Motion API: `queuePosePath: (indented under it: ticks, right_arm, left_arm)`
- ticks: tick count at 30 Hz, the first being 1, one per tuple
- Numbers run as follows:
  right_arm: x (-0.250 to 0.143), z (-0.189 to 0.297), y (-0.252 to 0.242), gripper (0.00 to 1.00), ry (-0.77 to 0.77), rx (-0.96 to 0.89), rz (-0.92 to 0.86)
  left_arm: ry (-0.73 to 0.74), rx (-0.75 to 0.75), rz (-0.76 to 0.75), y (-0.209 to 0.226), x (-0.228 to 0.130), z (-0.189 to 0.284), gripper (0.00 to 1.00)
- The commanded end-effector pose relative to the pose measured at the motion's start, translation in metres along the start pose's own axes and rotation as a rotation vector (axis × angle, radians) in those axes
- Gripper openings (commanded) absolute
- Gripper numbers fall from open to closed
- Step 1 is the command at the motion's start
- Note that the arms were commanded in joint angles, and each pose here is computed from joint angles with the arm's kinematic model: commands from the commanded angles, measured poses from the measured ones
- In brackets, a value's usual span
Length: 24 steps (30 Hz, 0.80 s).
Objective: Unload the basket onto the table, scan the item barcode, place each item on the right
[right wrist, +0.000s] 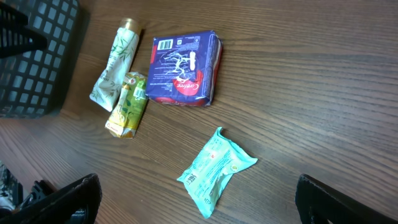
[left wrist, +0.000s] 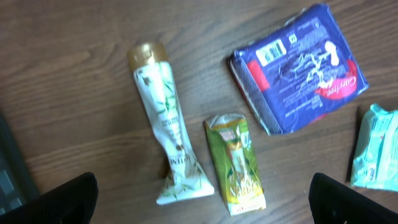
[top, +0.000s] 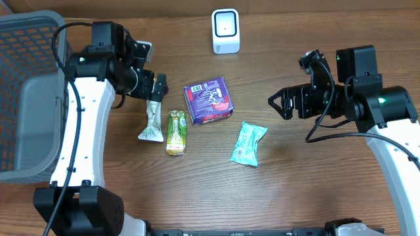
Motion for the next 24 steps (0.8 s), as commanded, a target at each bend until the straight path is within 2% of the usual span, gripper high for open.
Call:
queuePosePath:
  ticks: [1,7,11,14,20,24]
  right_arm:
    - [0.000,-0.002,0.001,1.00,0.006,0.009,0.000]
    - [0.000,-0.002,0.001,1.00,0.005,0.009,0.000]
    - [0.000,-0.002,0.001,1.00,0.005,0.009,0.000]
    - [0.000,-0.002,0.001,1.00,0.005,0.009,0.000]
    - [0.000,-0.002,0.001,1.00,0.002,0.010,0.002]
    - [0.002,-0.002,0.002,1.00,-0.009,0.012,0.009]
  left_arm:
    - [0.009,-0.011,-0.009,-0.004,0.000,0.003,1.00]
    - [0.154,0.166,0.176,0.012,-0.022,0.006,0.98]
    - [0.188,0.187,0.270,0.017,-0.035,0.016,0.92]
    - [0.196,0.216,0.296,0.025,-0.043,0.024,0.93]
    - [0.313,0.357,0.374,0.056,-0.076,0.036,0.94]
    - [0.316,0.381,0.404,0.077,-0.088,0.040,0.97]
Point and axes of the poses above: each gripper's point midway between its finger pads, its own z axis back along the fingers, its own y axis along the line the jaws close on, x = y × z, the point moved 7 cm from there along z, back along the fingers, and after that the axes turned 13 degrees about -z, right-handed, at the moved point
